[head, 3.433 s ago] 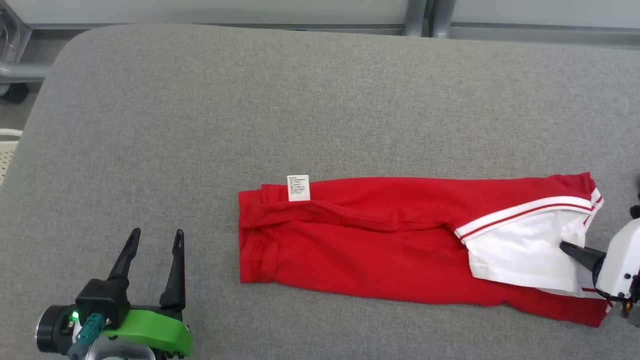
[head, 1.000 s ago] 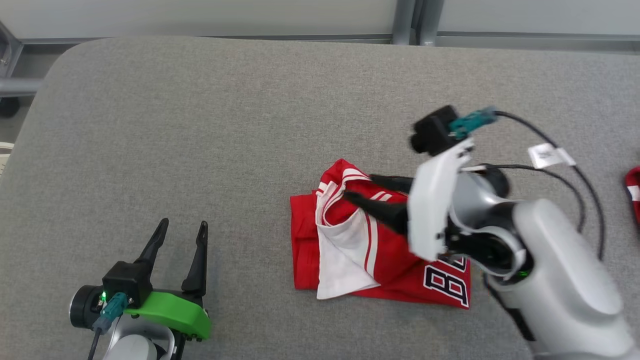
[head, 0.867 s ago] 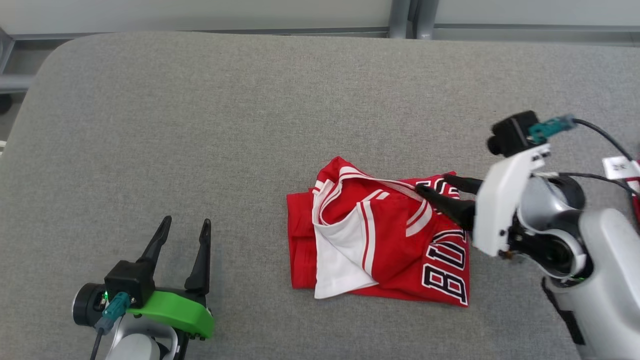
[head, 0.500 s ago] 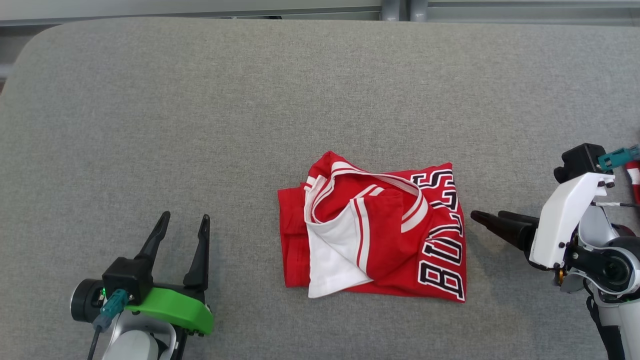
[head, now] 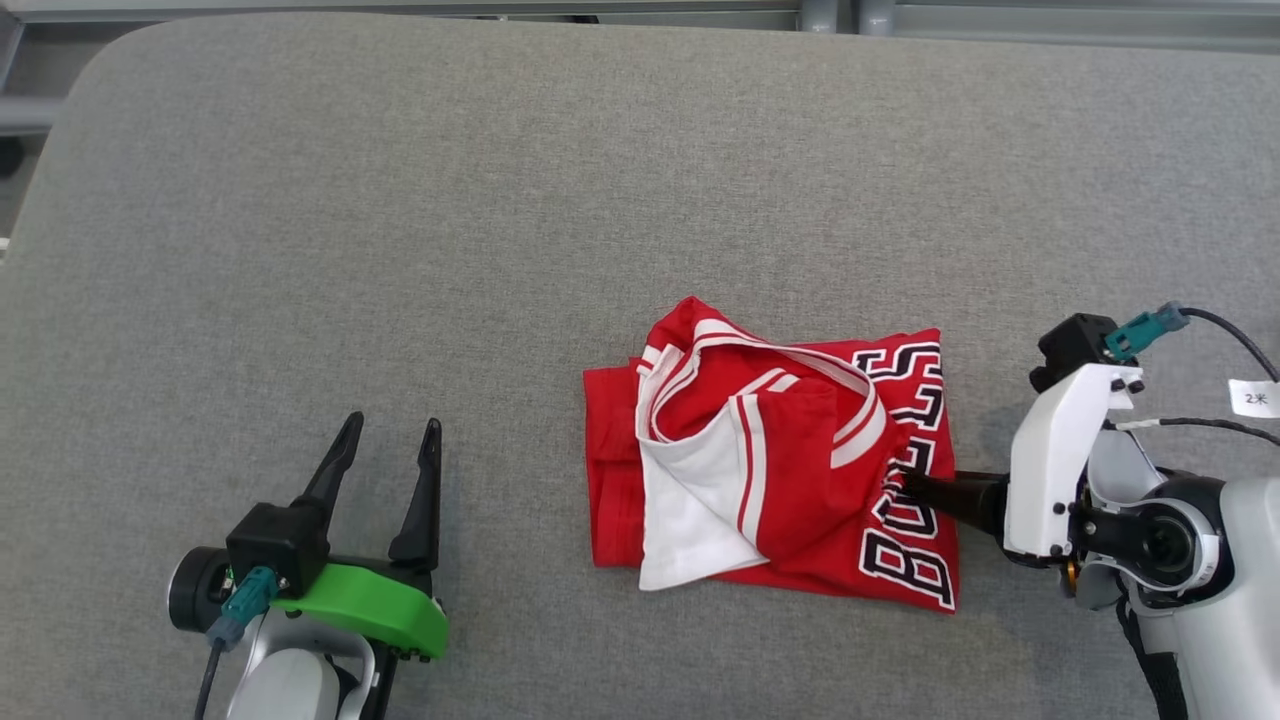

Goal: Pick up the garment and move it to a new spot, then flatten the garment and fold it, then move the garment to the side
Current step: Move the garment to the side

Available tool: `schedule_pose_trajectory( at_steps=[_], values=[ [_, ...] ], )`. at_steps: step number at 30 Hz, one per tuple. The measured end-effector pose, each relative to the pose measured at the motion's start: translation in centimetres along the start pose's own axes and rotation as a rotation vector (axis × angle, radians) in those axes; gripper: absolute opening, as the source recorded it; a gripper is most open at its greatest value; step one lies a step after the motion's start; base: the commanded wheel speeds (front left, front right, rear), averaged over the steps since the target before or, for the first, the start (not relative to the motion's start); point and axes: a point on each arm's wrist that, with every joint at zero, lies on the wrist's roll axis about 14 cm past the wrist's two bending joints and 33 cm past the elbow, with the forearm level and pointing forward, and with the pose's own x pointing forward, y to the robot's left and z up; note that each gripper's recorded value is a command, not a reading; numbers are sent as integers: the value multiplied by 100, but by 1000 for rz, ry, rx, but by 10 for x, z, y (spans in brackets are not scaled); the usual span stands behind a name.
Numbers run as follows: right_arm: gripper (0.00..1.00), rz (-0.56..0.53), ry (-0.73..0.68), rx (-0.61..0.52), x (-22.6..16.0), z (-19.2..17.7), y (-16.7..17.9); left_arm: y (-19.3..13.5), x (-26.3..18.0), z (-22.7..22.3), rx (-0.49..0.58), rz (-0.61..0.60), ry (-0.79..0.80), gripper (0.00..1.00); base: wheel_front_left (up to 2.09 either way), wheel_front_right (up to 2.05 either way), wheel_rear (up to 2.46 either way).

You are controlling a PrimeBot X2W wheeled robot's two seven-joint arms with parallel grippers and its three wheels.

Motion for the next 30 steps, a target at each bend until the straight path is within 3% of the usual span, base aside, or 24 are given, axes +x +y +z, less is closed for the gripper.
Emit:
schedule_pose_trajectory(
  at_steps=[1, 2, 3, 12, 17, 22, 30],
  values=[
    [98, -1, 9, -13, 3, 0, 2, 0, -1, 0, -3, 3, 0, 100, 0, 0, 0],
    [29, 0, 15, -26, 5, 0, 5, 1, -1, 0, -7, 9, 0, 100, 0, 0, 0],
    [0, 7, 16, -36, 6, 1, 8, 1, -2, 0, -11, 13, -1, 100, 0, 0, 0],
    [0, 43, -63, -104, -5, 22, 26, 3, -10, 6, -21, 30, -23, 100, 0, 0, 0],
    [0, 59, -92, -195, -22, 33, 43, 1, -15, 13, -38, 38, -48, 100, 0, 0, 0],
    [0, 119, -145, -333, -44, 51, 83, -1, -26, 15, -68, 57, -66, 100, 0, 0, 0],
    [0, 126, -161, -405, -55, 59, 101, 2, -35, 18, -89, 82, -81, 100, 0, 0, 0]
  ],
)
